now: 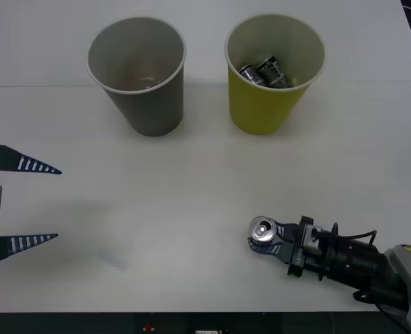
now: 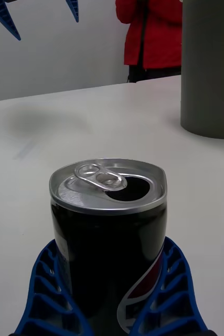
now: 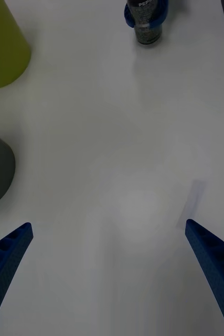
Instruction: Put the can into the green bin and the plastic bottle into the gray bin
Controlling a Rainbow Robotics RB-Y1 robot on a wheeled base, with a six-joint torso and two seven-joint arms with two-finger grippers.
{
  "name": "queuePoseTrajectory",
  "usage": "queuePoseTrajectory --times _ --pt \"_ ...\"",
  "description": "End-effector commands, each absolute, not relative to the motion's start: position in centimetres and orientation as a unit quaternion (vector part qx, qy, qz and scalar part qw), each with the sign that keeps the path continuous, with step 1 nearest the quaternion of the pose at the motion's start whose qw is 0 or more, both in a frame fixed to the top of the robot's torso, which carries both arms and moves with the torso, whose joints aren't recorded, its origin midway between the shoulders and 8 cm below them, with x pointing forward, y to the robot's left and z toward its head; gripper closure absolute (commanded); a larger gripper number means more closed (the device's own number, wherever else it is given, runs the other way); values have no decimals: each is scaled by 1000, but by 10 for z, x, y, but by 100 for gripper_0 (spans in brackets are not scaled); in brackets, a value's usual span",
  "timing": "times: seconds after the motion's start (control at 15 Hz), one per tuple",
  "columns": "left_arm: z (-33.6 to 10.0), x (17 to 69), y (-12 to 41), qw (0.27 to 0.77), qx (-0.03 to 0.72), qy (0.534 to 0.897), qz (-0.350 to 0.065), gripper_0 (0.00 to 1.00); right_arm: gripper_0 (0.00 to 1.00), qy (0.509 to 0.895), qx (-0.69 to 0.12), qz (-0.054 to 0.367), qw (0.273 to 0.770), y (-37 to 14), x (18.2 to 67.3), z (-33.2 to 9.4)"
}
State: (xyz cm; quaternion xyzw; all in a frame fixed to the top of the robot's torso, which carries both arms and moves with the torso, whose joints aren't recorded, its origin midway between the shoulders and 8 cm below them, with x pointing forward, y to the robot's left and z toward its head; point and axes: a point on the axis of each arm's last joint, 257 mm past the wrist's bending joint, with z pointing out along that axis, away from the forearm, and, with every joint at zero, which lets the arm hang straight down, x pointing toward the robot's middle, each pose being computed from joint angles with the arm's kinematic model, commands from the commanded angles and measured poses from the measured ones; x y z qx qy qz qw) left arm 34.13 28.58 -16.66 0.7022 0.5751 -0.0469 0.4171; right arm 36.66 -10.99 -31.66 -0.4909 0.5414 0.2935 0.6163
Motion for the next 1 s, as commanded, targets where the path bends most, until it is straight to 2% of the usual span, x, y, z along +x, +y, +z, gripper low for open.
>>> queuePoseTrajectory --times 0.07,1.0 --pt "-167 341 286 417 702 575 -47 0 100 554 -501 299 594 -125 365 -303" --pt "-167 341 286 417 702 575 -47 0 100 673 -506 199 502 -166 331 -196"
